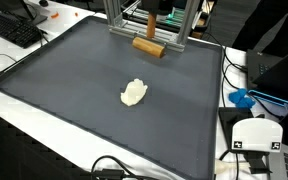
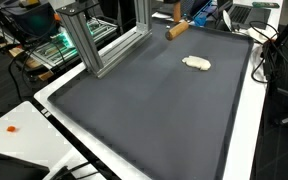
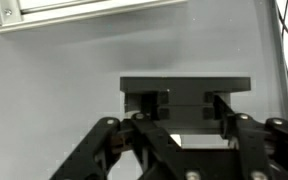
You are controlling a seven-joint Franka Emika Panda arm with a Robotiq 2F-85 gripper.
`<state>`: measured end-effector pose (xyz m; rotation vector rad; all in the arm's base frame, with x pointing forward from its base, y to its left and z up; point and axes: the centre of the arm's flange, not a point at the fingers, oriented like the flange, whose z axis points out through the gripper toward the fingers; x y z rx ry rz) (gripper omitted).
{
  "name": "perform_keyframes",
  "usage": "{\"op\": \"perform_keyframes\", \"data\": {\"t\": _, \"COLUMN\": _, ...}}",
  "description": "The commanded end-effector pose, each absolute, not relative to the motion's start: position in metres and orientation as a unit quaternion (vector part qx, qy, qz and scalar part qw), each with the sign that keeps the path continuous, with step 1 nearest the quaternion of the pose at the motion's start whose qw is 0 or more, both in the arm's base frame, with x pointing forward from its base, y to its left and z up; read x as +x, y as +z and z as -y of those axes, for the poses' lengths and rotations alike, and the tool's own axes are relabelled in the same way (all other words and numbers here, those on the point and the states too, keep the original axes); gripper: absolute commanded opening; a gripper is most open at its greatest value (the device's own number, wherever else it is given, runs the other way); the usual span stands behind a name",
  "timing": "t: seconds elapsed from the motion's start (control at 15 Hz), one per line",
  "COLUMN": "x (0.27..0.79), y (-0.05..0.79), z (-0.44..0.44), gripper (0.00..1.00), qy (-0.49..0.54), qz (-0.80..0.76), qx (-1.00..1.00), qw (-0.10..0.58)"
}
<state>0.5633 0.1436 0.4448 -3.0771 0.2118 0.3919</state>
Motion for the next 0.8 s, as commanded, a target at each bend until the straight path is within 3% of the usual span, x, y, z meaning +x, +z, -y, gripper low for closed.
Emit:
{"op": "perform_keyframes", "data": {"t": 0.0, "x": 0.530, "y": 0.478, "z": -0.138, "gripper": 0.36, "qy": 0.135, "qz": -0.025, "qx": -0.991, "qw": 0.001}}
{"op": "perform_keyframes", "data": {"t": 0.73, "x": 0.475, "y": 0.504, "z": -0.129, "gripper": 0.36, "qy": 0.153, "qz": 0.045, "qx": -0.987, "qw": -0.014}}
